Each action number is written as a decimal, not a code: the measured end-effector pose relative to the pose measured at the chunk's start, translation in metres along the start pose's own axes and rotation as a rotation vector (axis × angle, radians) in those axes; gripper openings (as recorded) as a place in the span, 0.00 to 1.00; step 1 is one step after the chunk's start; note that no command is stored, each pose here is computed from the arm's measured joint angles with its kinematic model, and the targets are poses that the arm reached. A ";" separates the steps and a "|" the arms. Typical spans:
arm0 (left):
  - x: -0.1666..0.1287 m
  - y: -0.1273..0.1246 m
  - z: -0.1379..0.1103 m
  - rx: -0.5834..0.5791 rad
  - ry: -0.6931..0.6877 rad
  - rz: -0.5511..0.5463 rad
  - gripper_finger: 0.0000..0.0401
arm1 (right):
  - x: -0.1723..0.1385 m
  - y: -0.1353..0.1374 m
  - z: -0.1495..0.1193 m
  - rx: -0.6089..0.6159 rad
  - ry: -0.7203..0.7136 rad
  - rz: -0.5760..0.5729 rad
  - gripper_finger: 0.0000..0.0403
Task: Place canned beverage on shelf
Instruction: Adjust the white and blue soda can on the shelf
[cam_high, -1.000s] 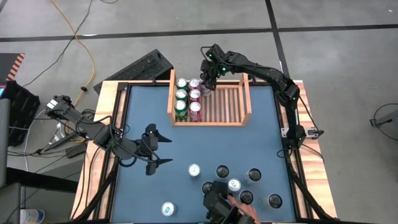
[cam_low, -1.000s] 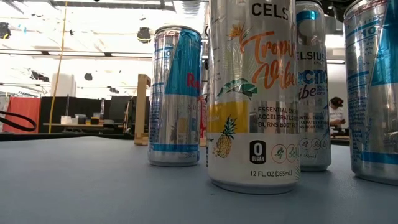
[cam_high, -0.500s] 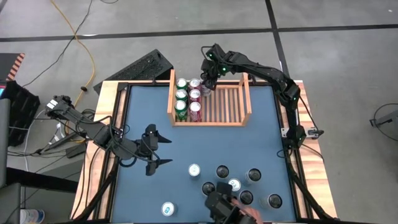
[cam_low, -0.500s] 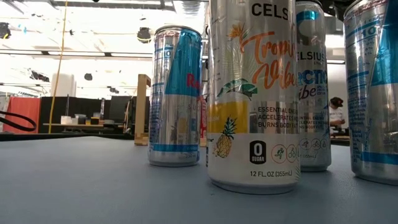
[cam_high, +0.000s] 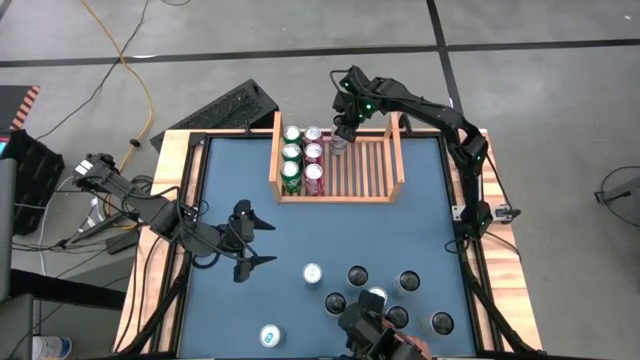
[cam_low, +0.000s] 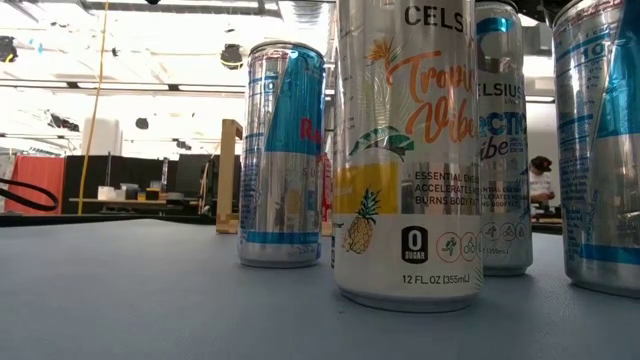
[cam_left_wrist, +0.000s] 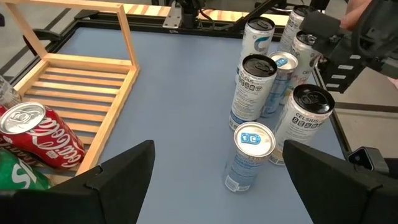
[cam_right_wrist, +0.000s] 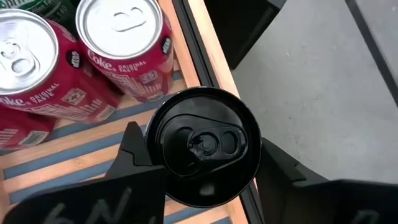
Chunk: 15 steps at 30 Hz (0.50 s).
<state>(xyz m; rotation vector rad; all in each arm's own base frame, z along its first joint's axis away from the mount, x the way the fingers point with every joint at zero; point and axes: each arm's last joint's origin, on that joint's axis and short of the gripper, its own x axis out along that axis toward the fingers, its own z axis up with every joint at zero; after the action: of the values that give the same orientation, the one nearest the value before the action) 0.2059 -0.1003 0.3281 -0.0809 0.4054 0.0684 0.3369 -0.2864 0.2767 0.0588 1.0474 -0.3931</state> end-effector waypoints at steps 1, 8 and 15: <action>0.000 0.000 0.000 0.000 0.000 0.000 0.85 | 0.000 -0.001 0.000 0.003 0.000 0.003 0.33; 0.000 0.000 0.000 -0.003 0.003 0.001 0.85 | 0.001 0.000 0.002 -0.002 -0.031 0.012 0.33; 0.000 0.000 -0.001 -0.002 0.006 0.002 0.85 | 0.001 0.000 0.003 0.002 -0.035 0.021 0.33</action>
<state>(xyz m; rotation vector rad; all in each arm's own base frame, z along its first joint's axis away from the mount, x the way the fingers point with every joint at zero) 0.2056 -0.1001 0.3274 -0.0828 0.4117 0.0705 0.3400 -0.2870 0.2770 0.0642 1.0114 -0.3750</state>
